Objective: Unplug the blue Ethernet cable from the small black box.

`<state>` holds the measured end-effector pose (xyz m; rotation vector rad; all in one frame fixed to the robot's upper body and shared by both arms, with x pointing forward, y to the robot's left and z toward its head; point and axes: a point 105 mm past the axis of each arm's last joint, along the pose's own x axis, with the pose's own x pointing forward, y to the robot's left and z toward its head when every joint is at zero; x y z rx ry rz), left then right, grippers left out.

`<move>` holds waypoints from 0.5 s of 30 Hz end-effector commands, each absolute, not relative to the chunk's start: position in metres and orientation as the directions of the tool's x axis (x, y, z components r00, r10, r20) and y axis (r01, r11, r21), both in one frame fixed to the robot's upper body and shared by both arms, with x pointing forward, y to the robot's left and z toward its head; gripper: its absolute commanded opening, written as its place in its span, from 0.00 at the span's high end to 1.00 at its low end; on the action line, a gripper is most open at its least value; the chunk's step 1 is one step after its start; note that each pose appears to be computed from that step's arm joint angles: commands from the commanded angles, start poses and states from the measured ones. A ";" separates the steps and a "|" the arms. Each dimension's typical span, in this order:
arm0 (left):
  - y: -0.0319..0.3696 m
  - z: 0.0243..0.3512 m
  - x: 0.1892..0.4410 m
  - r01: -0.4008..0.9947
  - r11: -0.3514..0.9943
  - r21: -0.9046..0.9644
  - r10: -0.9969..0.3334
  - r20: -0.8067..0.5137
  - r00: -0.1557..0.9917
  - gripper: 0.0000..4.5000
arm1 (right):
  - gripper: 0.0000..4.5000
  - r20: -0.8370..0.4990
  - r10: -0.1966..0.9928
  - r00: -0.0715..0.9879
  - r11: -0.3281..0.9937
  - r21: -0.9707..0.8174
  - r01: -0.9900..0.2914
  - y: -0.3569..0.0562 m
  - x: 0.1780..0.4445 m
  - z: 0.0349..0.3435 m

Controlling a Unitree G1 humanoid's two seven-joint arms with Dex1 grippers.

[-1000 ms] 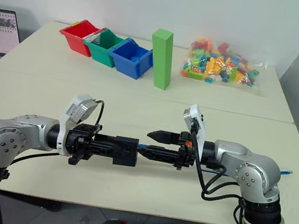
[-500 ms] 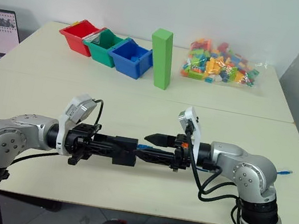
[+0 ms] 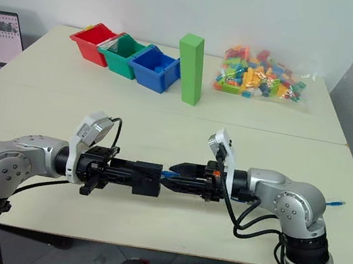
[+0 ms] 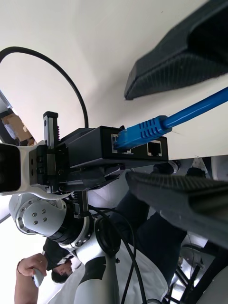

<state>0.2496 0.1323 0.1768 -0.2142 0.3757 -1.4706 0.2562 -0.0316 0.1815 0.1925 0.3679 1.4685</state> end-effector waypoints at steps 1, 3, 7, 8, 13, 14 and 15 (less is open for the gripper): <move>0.132 0.182 0.248 0.937 0.079 -0.339 -0.993 -0.108 0.045 0.82 | 0.68 -0.107 0.994 0.034 0.066 0.311 -0.948 -0.029 0.253 0.191; 0.131 0.181 0.247 0.938 0.076 -0.339 -0.993 -0.112 0.040 0.82 | 0.78 -0.104 0.994 0.033 0.064 0.314 -0.947 -0.029 0.253 0.192; 0.131 0.180 0.245 0.938 0.071 -0.340 -0.993 -0.117 0.033 0.82 | 0.97 -0.102 0.995 0.020 0.052 0.322 -0.945 -0.029 0.252 0.192; 0.131 0.179 0.245 0.938 0.067 -0.341 -0.993 -0.117 0.029 0.82 | 0.99 -0.103 0.995 0.015 0.048 0.325 -0.944 -0.029 0.251 0.192; 0.130 0.178 0.242 0.938 0.053 -0.342 -0.993 -0.119 0.012 0.82 | 0.99 -0.110 0.994 -0.001 0.036 0.337 -0.941 -0.030 0.249 0.191; 0.129 0.178 0.242 0.938 0.051 -0.343 -0.993 -0.119 0.011 0.82 | 0.99 -0.110 0.994 -0.003 0.035 0.339 -0.940 -0.030 0.249 0.191; 0.129 0.177 0.241 0.938 0.049 -0.343 -0.993 -0.120 0.008 0.82 | 0.99 -0.108 0.994 -0.006 0.033 0.354 -0.935 -0.030 0.248 0.191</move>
